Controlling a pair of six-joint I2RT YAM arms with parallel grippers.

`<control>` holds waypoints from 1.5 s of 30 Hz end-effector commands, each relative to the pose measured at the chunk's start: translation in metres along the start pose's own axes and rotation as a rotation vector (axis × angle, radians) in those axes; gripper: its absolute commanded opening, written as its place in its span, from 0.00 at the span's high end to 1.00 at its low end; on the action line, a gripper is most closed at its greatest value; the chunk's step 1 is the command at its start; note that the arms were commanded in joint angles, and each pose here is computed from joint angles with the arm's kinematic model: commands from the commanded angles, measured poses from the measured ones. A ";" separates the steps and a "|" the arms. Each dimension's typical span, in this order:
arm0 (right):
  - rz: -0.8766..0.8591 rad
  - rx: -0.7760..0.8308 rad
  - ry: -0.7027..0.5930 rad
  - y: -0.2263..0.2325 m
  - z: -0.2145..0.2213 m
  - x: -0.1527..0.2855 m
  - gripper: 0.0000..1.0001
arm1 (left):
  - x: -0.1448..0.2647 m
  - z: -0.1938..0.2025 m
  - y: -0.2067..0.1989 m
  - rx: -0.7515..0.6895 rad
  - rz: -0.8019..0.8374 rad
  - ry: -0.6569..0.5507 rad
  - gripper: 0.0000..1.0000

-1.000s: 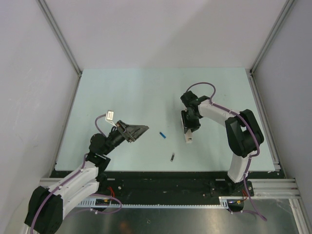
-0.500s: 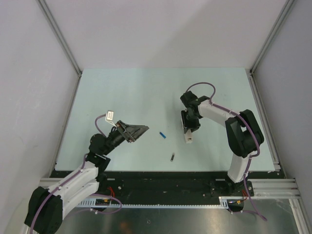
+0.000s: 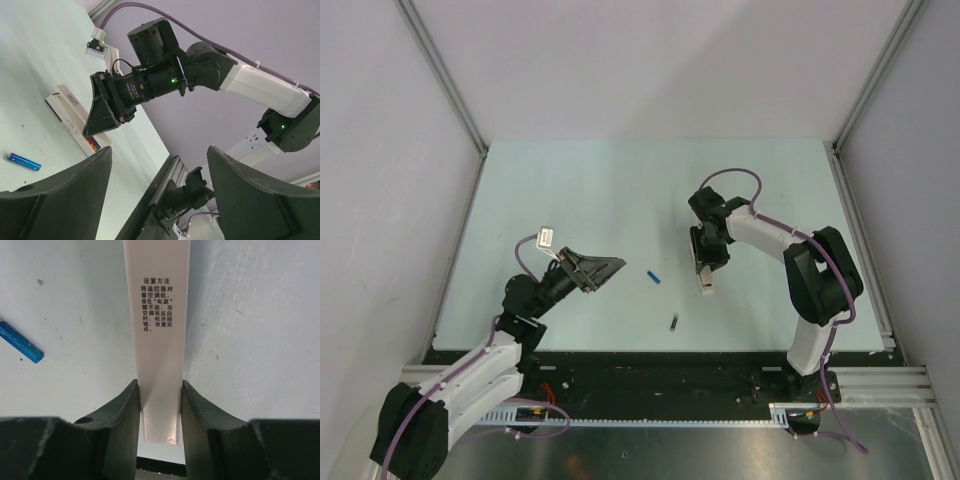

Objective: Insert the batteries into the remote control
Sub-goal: Place the battery cover on the remote control.

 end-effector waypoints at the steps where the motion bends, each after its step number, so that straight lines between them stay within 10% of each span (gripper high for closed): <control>1: 0.005 -0.004 -0.017 0.001 -0.001 0.008 0.65 | 0.002 0.002 -0.001 -0.028 0.011 -0.004 0.19; 45: -0.008 -0.009 -0.004 0.003 -0.001 0.003 0.57 | 0.002 0.002 0.000 -0.029 0.009 -0.003 0.19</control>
Point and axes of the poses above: each gripper's point midway between its finger pads, its own x axis back along the fingers, its own y axis along the line the jaws close on, z = x × y, the point moved 2 cm from there along x, back along the fingers, and after that the axes turned 11 degrees about -x, right-handed, at the moved point
